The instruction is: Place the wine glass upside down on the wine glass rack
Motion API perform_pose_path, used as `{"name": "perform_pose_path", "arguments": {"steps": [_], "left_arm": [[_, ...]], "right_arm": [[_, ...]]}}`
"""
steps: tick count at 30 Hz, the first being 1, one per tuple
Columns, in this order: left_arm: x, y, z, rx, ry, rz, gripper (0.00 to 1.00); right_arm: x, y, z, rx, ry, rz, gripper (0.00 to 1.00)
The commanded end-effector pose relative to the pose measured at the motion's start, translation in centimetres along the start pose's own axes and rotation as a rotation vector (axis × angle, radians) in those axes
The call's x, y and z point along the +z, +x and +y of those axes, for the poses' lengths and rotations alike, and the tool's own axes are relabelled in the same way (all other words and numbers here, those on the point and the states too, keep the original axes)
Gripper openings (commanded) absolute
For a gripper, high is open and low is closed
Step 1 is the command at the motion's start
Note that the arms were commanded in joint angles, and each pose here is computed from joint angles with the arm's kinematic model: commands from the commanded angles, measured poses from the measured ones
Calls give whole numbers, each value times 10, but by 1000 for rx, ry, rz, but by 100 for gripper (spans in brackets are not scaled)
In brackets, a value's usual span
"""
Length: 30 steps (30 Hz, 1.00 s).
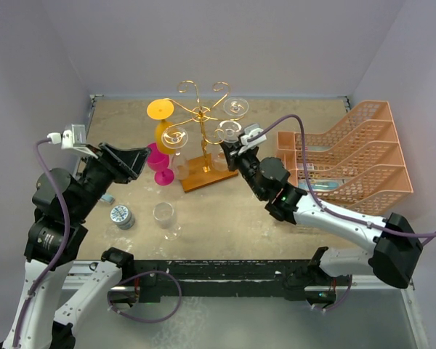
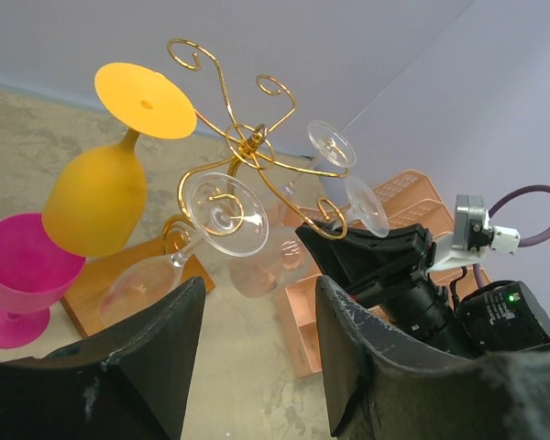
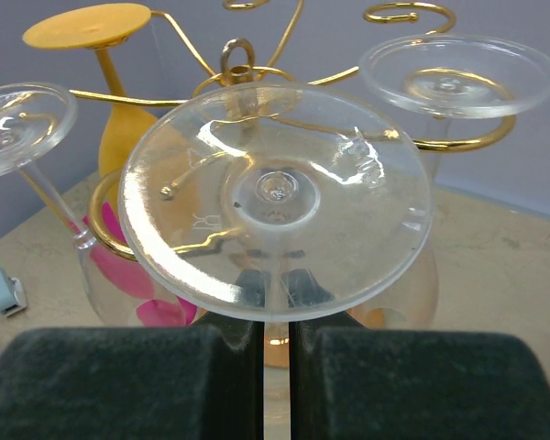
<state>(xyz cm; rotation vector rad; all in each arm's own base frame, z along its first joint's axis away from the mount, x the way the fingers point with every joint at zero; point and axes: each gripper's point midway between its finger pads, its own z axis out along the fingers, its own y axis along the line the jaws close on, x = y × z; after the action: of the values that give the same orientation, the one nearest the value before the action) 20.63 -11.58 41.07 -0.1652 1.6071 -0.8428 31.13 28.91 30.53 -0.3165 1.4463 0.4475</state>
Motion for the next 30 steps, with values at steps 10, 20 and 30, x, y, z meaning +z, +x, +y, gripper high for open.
{"name": "perform_pose_path", "arguments": {"steps": [10,20,30], "left_arm": [[-12,-19,-11,18,13,-54,49],[-8,-17,-8,24,3,-46,49],[-4,-15,-6,18,-3,-35,49]], "right_arm": [[24,-58,20,45,-92,-166,0],[30,-55,22,11,-137,-158,0],[35,-62,25,-24,-208,-172,0]]}}
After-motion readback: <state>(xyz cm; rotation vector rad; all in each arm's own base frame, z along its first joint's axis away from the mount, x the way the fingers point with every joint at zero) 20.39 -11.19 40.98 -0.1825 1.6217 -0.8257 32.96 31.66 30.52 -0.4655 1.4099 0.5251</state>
